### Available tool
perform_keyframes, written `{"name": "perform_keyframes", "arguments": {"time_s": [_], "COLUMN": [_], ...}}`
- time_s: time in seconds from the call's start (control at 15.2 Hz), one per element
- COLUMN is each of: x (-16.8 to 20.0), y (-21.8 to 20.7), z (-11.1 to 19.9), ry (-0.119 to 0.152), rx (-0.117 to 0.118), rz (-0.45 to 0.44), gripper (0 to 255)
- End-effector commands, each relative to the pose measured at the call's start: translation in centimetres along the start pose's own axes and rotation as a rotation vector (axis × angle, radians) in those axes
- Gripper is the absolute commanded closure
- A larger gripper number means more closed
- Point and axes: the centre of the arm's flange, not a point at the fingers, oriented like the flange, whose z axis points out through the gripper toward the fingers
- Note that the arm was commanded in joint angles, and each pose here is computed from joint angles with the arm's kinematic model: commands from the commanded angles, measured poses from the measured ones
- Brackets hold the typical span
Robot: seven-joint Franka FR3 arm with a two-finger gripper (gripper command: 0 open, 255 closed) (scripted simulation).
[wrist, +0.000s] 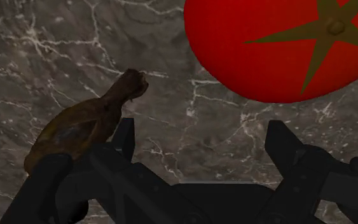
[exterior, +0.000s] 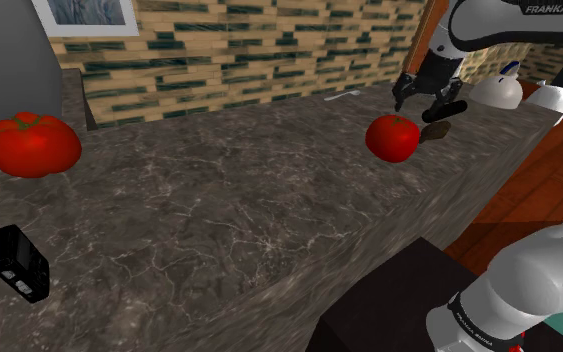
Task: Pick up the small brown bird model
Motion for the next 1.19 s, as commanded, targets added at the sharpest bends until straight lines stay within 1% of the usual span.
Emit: {"name": "perform_keyframes", "arguments": {"time_s": [0.0, 0.33, 0.59, 0.66, 1.12], "x": [1.5, 4.6, 6.2, 6.2, 5.4], "y": [1.5, 6.1, 10.3, 10.3, 10.3], "z": [1.0, 3.7, 5.6, 5.6, 9.5], "ry": [0.003, 0.007, 0.011, 0.011, 0.011], "rx": [-0.018, -0.062, -0.098, -0.098, -0.098], "rz": [0.113, 0.384, 0.6, 0.601, 0.601], "gripper": [0, 0, 0, 0, 0]}}
